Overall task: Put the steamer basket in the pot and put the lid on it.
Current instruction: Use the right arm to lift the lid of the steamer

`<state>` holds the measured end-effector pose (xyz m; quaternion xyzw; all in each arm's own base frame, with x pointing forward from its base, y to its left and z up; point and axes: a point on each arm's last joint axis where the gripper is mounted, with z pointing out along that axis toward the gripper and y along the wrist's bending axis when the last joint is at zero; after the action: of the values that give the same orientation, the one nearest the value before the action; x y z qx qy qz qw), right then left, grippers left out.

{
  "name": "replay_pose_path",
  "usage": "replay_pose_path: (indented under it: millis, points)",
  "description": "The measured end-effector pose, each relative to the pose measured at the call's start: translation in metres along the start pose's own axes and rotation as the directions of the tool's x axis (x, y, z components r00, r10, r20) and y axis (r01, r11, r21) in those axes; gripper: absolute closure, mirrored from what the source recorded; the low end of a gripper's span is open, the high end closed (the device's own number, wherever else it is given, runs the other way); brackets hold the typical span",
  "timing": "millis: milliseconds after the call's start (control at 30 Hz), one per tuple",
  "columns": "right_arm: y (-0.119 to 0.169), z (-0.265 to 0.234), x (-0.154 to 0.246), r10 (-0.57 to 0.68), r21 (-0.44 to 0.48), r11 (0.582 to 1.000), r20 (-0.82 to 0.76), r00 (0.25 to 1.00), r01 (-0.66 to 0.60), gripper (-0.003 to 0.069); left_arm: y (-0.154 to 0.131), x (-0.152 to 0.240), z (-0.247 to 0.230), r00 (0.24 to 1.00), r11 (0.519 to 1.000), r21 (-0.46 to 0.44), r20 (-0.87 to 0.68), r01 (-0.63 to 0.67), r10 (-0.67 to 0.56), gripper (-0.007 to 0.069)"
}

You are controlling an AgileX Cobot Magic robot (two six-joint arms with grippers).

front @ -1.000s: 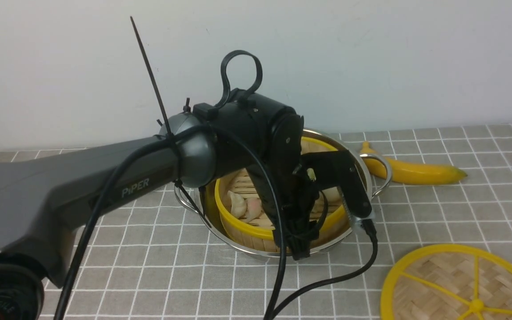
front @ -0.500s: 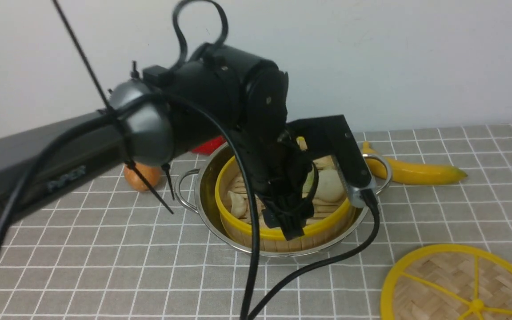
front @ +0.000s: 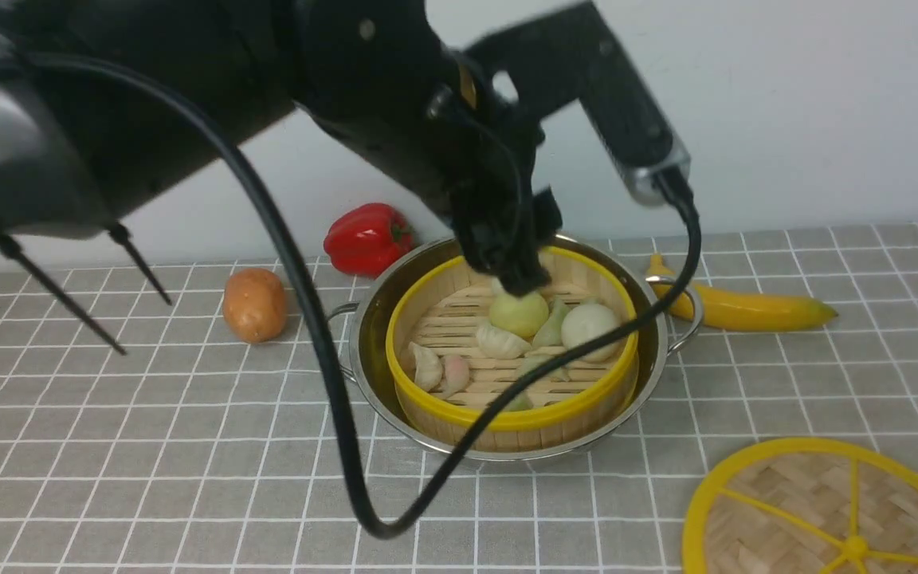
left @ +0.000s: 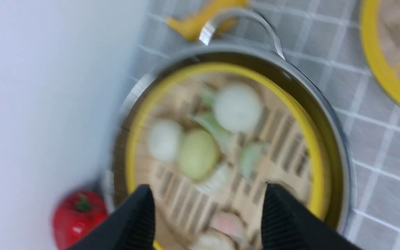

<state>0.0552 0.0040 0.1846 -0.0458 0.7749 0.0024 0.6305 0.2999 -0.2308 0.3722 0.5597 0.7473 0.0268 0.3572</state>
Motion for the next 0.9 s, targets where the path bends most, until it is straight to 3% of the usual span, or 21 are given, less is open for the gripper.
replay_pose_path:
  millis: [333, 533, 600, 700, 733, 767, 800, 867, 900]
  points:
    - [0.000, 0.000, 0.000, 0.000, 0.000, 1.000, 0.000, 1.000, 0.000, 0.0416, 0.006, -0.003, -0.002, 0.999, 0.998, -0.061, 0.029, -0.020, 0.022, 0.0395]
    - [0.000, 0.000, 0.000, 0.000, 0.000, 1.000, 0.000, 1.000, 0.000, 0.0416, 0.012, 0.013, -0.044, 0.987, 0.983, -0.108, 0.079, 0.149, -0.141, 0.0443]
    - [0.000, 0.000, 0.000, 0.000, 0.000, 1.000, 0.000, 1.000, 0.000, 0.0416, 0.020, 0.037, -0.092, 0.944, 0.935, -0.175, 0.176, 0.308, -0.278, 0.0447]
    - [0.000, 0.000, 0.000, 0.000, 0.000, 1.000, 0.000, 1.000, 0.000, 0.0416, 0.022, 0.064, -0.131, 0.885, 0.867, -0.233, 0.279, 0.439, -0.373, 0.0448]
    - [0.000, 0.000, 0.000, 0.000, 0.000, 1.000, 0.000, 1.000, 0.000, 0.0416, 0.021, 0.090, -0.152, 0.843, 0.807, -0.285, 0.334, 0.517, -0.422, 0.0448]
    - [0.000, 0.000, 0.000, 0.000, 0.000, 1.000, 0.000, 1.000, 0.000, 0.0416, 0.021, 0.093, -0.155, 0.836, 0.798, -0.292, 0.348, 0.527, -0.424, 0.0448]
    - [0.000, 0.000, 0.000, 0.000, 0.000, 1.000, 0.000, 1.000, 0.000, 0.0416, 0.009, 0.127, -0.176, 0.798, 0.724, -0.357, 0.396, 0.590, -0.455, 0.0445]
    - [0.000, 0.000, 0.000, 0.000, 0.000, 1.000, 0.000, 1.000, 0.000, 0.0416, -0.013, 0.163, -0.191, 0.761, 0.639, -0.422, 0.445, 0.643, -0.472, 0.0445]
    - [0.000, 0.000, 0.000, 0.000, 0.000, 1.000, 0.000, 1.000, 0.000, 0.0416, -0.015, 0.166, -0.192, 0.757, 0.630, -0.427, 0.455, 0.648, -0.469, 0.0445]
